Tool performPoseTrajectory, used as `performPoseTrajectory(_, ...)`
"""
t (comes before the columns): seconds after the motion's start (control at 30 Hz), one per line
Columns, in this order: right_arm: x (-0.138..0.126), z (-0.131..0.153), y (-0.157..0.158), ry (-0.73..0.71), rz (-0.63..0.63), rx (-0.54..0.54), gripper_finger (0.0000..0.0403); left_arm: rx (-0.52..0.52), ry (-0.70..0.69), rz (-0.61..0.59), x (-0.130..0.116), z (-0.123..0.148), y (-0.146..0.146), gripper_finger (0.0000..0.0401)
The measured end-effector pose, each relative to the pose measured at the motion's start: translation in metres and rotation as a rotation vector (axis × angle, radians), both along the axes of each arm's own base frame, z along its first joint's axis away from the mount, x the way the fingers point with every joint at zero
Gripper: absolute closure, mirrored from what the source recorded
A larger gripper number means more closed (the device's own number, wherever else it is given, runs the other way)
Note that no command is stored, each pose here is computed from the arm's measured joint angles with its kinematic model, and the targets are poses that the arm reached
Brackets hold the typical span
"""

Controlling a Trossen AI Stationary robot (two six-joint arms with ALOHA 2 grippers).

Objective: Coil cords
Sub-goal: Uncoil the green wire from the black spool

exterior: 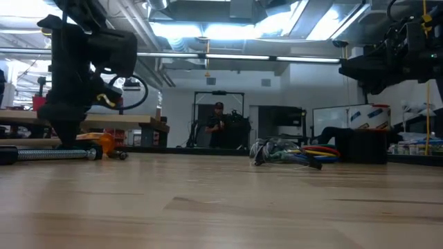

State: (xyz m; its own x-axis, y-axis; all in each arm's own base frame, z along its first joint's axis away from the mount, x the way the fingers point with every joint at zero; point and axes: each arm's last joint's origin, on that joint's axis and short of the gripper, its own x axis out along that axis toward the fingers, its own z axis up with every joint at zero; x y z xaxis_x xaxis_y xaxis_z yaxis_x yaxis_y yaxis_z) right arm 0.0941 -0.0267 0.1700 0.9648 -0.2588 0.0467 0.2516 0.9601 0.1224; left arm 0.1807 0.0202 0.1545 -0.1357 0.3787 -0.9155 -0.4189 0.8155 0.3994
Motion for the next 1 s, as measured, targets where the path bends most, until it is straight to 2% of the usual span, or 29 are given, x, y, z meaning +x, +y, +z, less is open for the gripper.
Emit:
performPoseTrajectory(0.23, 0.0, 0.0, 0.0, 0.0, 0.0, 0.0, 0.0281, -0.009, -0.014, -0.013, 0.004, 0.003, 0.0, 0.0246)
performPoseTrajectory(0.77, 0.0, 0.0, 0.0, 0.0, 0.0, 0.0, 0.0281, -0.016, -0.095, 0.125, 0.01, 0.011, 0.001, 0.0246)
performPoseTrajectory(1.0, 0.0, 0.0, 0.0, 0.0, 0.0, 0.0, 0.0281, -0.016, -0.094, 0.112, 0.013, 0.017, 0.001, 0.0246)
